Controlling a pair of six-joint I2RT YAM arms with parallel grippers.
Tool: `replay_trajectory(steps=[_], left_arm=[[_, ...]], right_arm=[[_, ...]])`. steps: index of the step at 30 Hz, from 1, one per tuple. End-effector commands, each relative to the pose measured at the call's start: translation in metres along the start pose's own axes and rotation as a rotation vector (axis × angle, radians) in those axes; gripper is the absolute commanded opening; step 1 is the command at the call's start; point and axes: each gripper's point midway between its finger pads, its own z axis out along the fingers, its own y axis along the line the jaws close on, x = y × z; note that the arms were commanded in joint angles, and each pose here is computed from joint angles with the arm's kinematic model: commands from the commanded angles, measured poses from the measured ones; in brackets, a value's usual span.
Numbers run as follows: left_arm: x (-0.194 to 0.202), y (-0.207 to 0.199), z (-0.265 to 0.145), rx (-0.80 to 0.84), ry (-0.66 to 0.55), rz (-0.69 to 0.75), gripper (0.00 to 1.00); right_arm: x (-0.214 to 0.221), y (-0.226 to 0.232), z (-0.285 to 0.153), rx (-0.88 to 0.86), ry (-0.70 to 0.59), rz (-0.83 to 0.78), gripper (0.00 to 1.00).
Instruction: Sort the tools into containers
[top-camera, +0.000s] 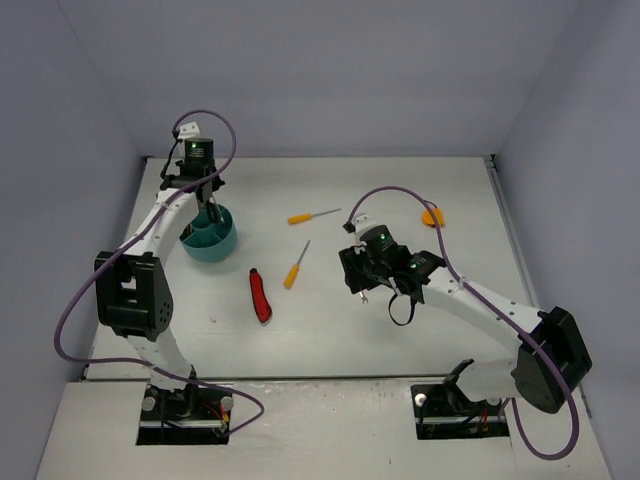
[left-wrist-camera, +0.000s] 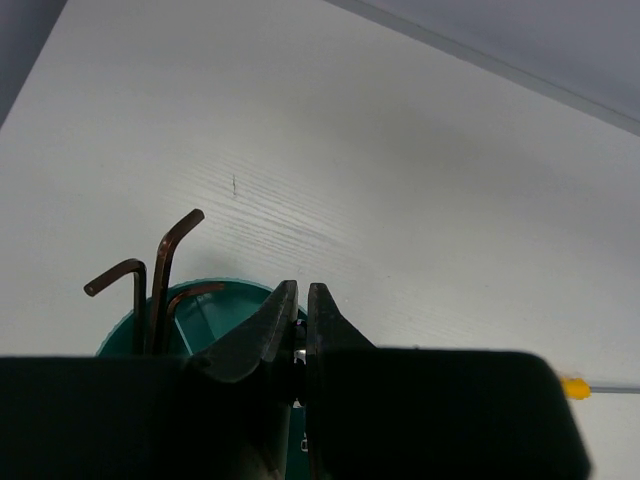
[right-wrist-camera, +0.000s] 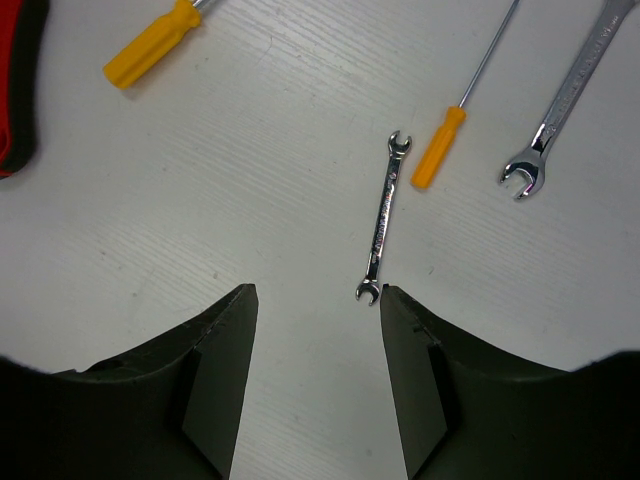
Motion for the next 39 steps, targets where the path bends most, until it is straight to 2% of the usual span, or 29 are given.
replay_trajectory(steps=[1, 11, 16, 22, 25, 31, 39], left_arm=[[-0.002, -0.004, 0.010, 0.032, -0.044, -0.002, 0.00], [-0.005, -0.018, 0.009, 0.105, -0.047, 0.024, 0.00], [-0.001, -0.022, 0.012, 0.135, -0.024, 0.104, 0.00], [0.010, -0.042, 0.008, 0.259, -0.010, 0.276, 0.00], [0.013, -0.050, 0.005, 0.312, 0.003, 0.317, 0.02], [0.022, -0.056, 0.001, 0.337, 0.053, 0.392, 0.17], [0.015, -0.056, -0.004, 0.323, 0.057, 0.372, 0.29]], right_arm=[[-0.007, -0.002, 0.001, 0.008, -0.031, 0.010, 0.49], [-0.005, -0.002, 0.001, 0.012, -0.029, 0.011, 0.49], [-0.004, -0.004, 0.003, 0.017, -0.024, 0.005, 0.49], [-0.004, -0.004, 0.004, 0.018, -0.021, -0.001, 0.49], [-0.001, -0.004, 0.006, 0.020, -0.011, -0.002, 0.49], [-0.004, -0.007, 0.004, 0.034, -0.022, 0.004, 0.49], [0.001, -0.026, 0.009, 0.099, -0.001, 0.074, 0.50]])
